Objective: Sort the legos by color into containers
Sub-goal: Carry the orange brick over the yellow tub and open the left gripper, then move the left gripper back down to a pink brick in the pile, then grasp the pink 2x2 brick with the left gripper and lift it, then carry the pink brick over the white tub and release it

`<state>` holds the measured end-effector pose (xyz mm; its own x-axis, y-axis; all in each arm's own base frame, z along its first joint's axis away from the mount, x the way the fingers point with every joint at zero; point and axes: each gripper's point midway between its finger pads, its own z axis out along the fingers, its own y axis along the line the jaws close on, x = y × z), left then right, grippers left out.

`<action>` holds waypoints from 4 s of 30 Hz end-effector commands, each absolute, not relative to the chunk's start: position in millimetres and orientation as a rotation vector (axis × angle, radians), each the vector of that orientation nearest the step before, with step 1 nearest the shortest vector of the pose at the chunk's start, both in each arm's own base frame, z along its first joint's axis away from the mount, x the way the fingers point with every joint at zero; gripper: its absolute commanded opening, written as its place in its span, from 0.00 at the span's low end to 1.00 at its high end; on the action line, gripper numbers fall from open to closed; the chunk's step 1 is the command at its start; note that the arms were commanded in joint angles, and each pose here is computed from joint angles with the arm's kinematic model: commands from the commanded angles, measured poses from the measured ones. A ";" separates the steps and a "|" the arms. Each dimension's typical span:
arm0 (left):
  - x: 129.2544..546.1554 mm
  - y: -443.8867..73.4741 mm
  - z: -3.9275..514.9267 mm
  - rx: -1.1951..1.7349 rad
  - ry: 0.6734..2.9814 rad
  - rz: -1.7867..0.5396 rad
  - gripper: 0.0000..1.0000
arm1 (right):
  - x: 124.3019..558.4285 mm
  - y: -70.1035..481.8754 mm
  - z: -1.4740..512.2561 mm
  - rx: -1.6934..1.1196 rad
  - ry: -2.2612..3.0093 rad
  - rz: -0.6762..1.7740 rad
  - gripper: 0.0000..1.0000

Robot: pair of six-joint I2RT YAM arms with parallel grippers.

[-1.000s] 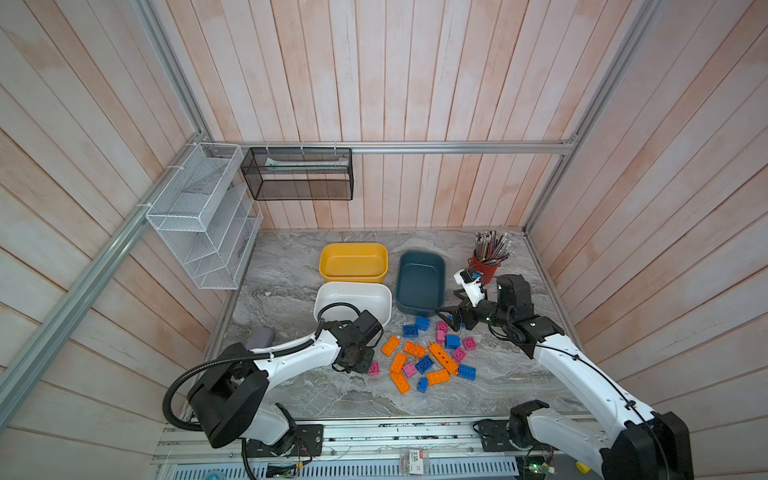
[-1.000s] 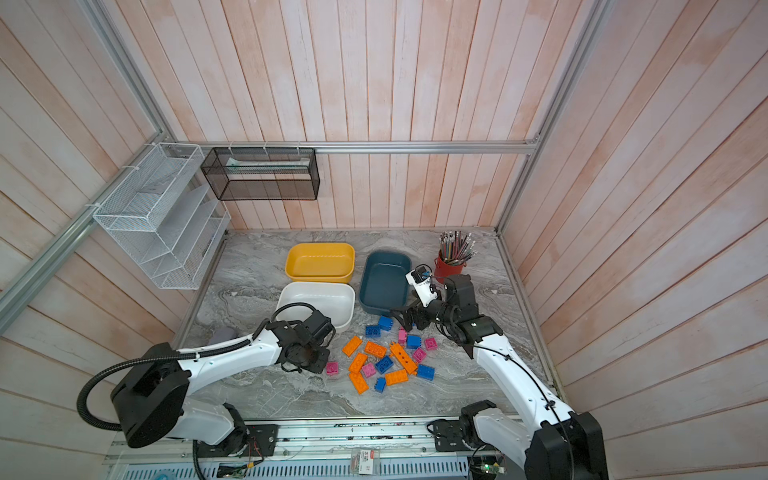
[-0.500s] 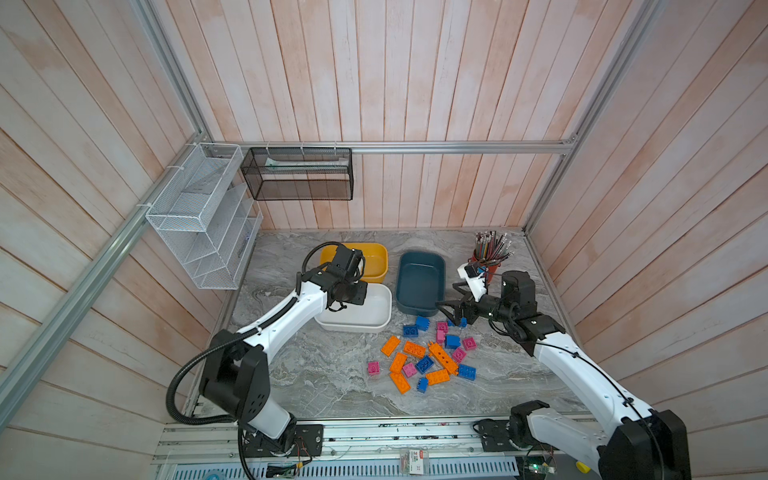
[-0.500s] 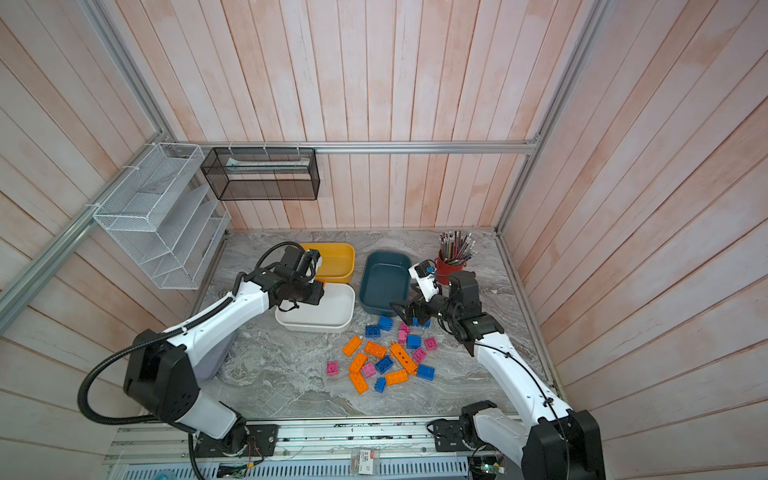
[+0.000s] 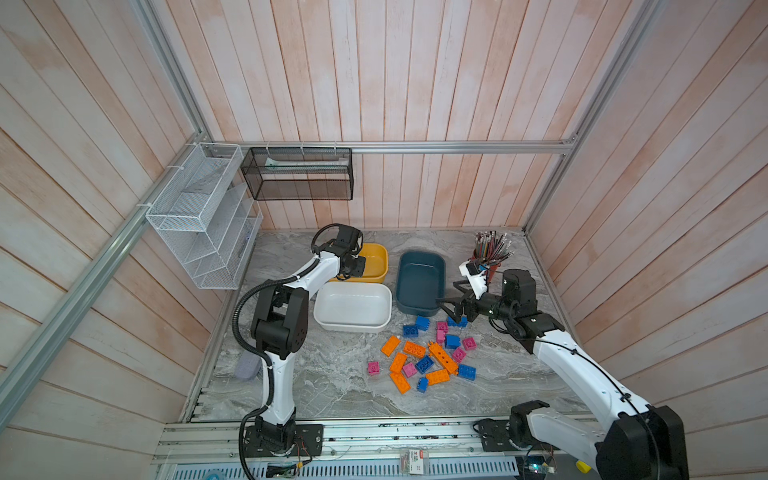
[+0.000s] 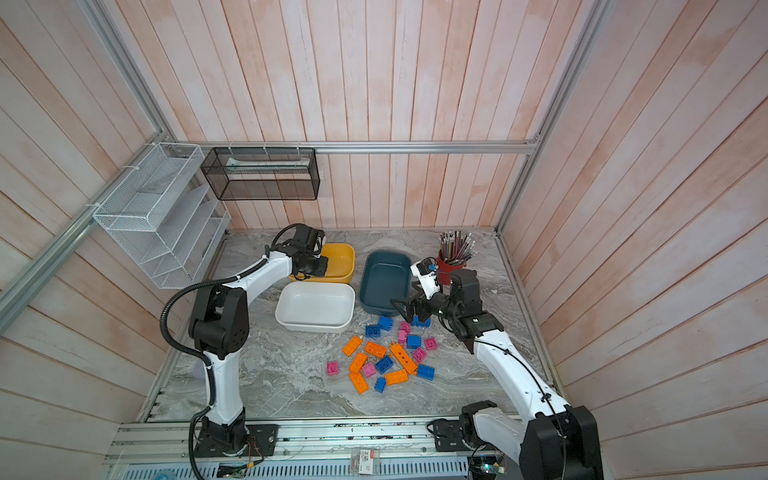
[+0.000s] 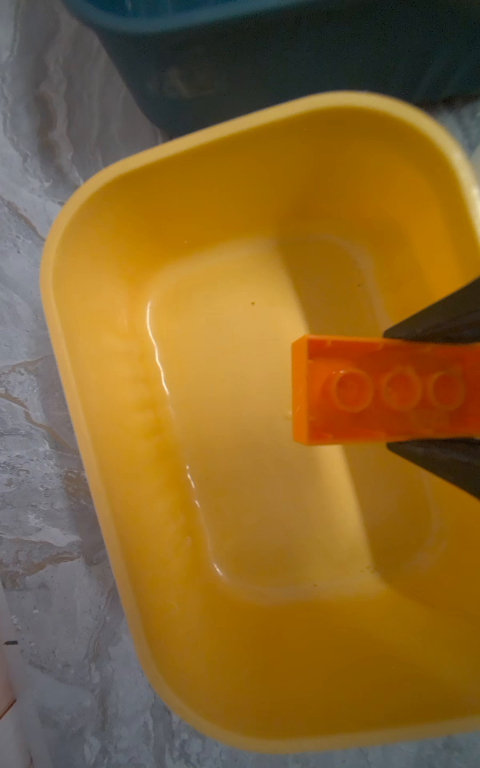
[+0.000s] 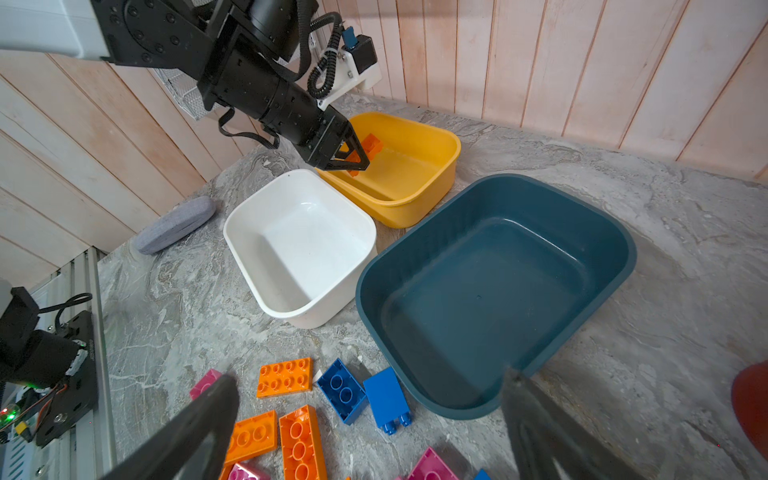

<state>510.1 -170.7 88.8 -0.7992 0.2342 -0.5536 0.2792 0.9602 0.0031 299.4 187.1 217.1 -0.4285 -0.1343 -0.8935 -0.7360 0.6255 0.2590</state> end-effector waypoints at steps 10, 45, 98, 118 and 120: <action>531.6 -165.9 52.1 0.373 2.578 -0.096 0.34 | 317.6 193.0 222.4 -0.685 1.920 0.842 0.98; 202.1 -230.1 101.3 0.243 2.694 -0.402 0.82 | 301.9 185.1 227.4 -0.695 1.924 0.801 0.98; 384.1 -188.3 77.2 0.356 2.628 -0.156 0.28 | 300.1 198.3 226.0 -0.699 1.865 0.923 0.98; 324.6 -214.0 159.2 0.412 2.500 -0.382 0.81 | 300.0 194.4 221.0 -0.702 1.906 0.884 0.98; 297.7 -228.3 164.2 0.472 2.502 -0.446 0.81 | 299.4 193.3 221.5 -0.700 1.910 0.877 0.98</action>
